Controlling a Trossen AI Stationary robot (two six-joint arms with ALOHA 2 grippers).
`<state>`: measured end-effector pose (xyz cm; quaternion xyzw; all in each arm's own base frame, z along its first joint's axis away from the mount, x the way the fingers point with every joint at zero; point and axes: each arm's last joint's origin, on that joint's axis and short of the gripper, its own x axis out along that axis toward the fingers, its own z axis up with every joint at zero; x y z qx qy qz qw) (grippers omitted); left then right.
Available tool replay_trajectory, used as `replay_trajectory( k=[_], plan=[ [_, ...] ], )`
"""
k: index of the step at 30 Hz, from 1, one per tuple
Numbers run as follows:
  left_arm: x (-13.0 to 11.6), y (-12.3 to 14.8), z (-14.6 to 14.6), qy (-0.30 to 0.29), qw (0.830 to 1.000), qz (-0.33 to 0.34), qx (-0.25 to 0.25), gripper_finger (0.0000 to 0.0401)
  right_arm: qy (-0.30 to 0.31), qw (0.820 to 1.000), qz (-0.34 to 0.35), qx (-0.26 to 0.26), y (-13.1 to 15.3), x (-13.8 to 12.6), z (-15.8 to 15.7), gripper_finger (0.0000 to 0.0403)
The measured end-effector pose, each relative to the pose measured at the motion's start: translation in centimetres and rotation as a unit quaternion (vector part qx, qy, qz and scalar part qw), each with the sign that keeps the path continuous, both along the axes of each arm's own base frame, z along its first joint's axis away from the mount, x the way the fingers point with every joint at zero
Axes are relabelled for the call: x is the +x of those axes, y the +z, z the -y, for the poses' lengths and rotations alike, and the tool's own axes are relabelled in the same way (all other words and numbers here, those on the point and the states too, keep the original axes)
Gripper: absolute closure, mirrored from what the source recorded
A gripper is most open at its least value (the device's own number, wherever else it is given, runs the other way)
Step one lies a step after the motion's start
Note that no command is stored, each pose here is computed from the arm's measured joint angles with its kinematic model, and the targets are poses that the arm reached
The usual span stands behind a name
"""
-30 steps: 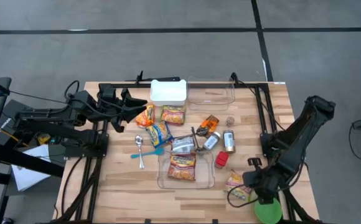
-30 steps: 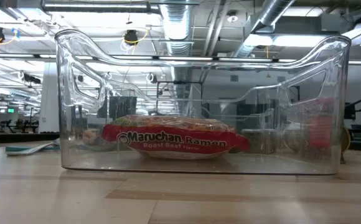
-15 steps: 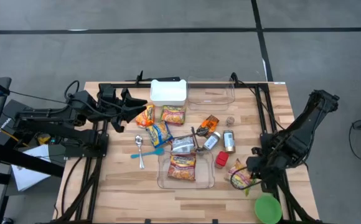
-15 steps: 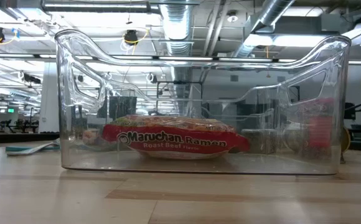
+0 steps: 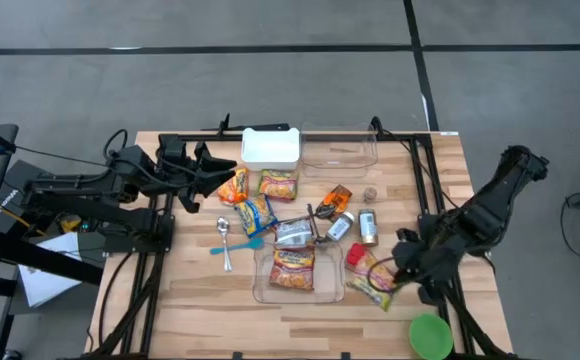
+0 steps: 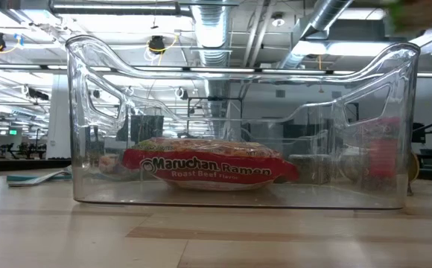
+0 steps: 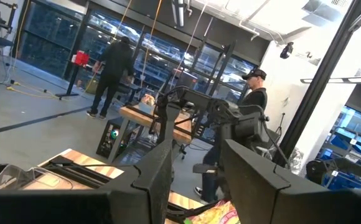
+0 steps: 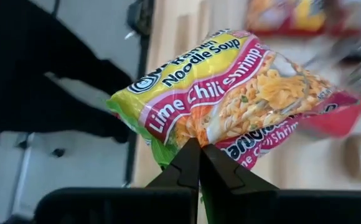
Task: Pick & Place Food Item
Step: Put the bottom green noodle pack into the bottom transparent bin
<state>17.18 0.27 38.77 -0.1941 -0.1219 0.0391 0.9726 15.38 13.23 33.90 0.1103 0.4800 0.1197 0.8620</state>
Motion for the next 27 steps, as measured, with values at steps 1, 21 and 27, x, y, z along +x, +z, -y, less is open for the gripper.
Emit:
replay_trajectory(
  k=[1,21,27],
  plan=[
    [0.0,0.0,0.0,0.0,1.0,0.0,0.0,0.0265,-0.004,1.0,0.003,-0.008,0.1,0.5,0.3,0.0403],
    [1.9,-0.8,0.4,-0.019,1.0,-0.017,-0.001,0.0265,-0.117,0.989,0.051,-0.08,-0.7,10.3,6.8,0.0403],
    [2.0,-0.8,0.6,-0.026,0.999,-0.019,-0.001,0.0265,-0.137,0.988,0.051,-0.05,-1.9,11.9,4.6,0.0403]
  ],
)
